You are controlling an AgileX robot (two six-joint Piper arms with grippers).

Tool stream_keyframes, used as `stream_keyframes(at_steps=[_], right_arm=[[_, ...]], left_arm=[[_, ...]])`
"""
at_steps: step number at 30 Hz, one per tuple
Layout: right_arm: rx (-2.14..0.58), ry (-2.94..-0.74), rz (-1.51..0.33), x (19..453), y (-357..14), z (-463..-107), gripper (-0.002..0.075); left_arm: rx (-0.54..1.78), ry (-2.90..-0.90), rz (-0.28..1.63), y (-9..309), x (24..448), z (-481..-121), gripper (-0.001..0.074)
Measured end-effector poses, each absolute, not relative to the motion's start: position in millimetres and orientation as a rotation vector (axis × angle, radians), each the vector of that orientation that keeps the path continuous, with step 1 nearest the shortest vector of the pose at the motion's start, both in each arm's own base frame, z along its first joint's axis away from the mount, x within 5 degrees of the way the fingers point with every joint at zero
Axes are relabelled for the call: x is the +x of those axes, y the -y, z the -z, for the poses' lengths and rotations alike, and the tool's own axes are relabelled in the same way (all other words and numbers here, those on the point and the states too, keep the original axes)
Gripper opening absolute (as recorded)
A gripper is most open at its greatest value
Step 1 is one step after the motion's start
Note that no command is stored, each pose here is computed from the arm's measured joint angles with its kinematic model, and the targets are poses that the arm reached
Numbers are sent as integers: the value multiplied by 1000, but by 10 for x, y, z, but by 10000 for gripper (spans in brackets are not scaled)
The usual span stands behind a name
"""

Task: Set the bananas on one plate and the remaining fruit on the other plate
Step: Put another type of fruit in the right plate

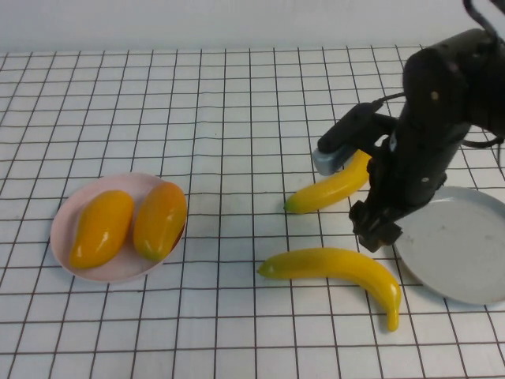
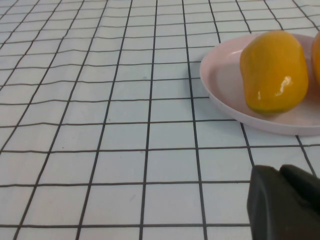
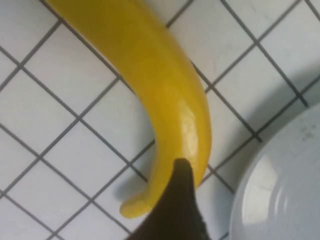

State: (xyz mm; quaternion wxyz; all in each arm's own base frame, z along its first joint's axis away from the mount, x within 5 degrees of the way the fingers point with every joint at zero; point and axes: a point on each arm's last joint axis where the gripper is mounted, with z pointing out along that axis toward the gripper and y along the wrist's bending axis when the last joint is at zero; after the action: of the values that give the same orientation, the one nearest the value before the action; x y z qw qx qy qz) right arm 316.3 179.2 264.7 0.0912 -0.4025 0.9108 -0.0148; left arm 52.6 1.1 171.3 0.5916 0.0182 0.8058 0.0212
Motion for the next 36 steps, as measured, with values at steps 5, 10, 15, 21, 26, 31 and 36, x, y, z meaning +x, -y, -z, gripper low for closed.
stream_keyframes(at_steps=[5,10,15,21,26,31,36], right_arm=[[-1365,-2680,30,3329,-1990,-2518,567],[-1513,-2628,-53,3443,-2152,-2353,567],[-1618,-2605,-143,3454,-2231,-2196,566],[-1665,-2603,-144,3473,-2247,-2101,540],[-1690,-2616,-145,3477,-2277,-2000,536],[-1717,-2619,-141,3470,-2326,-1906,488],[-1743,-2582,-124,3427,-2445,-1906,323]], left_arm=[[42,-1874,-49,-11,526,-1713,-1],[42,-1874,-49,-11,526,-1713,-1],[42,-1874,-49,-11,526,-1713,-1],[42,-1874,-49,-11,525,-1713,-1],[42,-1874,-49,-11,525,-1713,-1],[42,-1874,-49,-11,525,-1713,-1],[42,-1874,-49,-11,525,-1713,-1]])
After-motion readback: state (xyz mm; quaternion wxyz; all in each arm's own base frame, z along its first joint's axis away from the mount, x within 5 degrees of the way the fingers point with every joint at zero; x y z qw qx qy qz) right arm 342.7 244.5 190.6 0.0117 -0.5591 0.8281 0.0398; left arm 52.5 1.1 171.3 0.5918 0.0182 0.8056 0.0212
